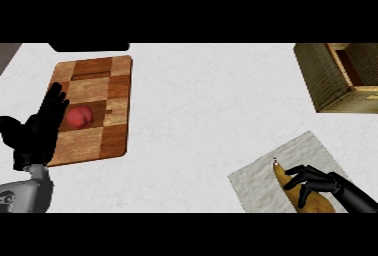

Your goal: Pick the pear from the placemat and place it in the basket

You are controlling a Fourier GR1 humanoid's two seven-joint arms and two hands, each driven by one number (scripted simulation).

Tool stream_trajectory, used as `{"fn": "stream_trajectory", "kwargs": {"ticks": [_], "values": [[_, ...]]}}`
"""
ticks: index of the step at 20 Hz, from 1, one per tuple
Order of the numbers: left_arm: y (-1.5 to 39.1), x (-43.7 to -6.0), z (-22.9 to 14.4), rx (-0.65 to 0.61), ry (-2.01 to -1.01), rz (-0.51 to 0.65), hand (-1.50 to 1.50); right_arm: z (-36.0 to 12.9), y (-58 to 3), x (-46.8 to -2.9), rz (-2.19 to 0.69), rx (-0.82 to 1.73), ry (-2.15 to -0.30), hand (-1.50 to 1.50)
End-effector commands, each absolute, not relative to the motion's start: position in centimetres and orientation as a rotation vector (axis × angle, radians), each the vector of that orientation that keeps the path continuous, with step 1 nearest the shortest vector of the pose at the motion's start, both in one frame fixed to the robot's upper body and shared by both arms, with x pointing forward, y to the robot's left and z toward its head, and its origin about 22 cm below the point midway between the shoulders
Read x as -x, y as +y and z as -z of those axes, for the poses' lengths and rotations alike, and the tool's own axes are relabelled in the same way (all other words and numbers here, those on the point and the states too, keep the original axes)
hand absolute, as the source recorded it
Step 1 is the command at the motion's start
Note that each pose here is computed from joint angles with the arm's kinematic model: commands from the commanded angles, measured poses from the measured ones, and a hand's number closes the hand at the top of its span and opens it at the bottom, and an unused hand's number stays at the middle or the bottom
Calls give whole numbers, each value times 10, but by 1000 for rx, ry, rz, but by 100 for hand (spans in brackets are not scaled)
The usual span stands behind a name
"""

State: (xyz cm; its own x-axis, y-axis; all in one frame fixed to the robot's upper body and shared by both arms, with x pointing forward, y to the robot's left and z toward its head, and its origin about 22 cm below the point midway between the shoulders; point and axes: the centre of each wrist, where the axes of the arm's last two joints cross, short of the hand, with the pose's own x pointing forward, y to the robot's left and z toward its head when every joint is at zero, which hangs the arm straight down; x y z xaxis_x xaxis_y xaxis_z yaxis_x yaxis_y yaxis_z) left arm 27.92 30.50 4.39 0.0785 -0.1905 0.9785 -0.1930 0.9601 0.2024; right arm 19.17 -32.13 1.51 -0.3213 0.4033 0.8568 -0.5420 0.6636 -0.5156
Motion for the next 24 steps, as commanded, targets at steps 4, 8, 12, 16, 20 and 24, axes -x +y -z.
{"fn": "stream_trajectory", "kwargs": {"ticks": [4,8,12,16,20,24], "values": [[298,-287,-43,-303,-1502,-7,0,-89,-342,-152,-771,-154,-1798,150],[297,-288,-45,-315,-1504,22,0,-148,-345,-155,-751,9,-1850,150],[305,-279,-54,-290,-1518,28,0,-190,-351,-163,-698,87,-1823,150],[285,-280,-39,-289,-1525,43,0,-216,-341,-182,-525,54,-1832,150],[278,-282,-53,-282,-1517,37,0,-256,-336,-201,-434,125,-1832,150],[290,-297,-47,-278,-1511,23,0,-299,-339,-237,-422,233,-1831,150]]}}
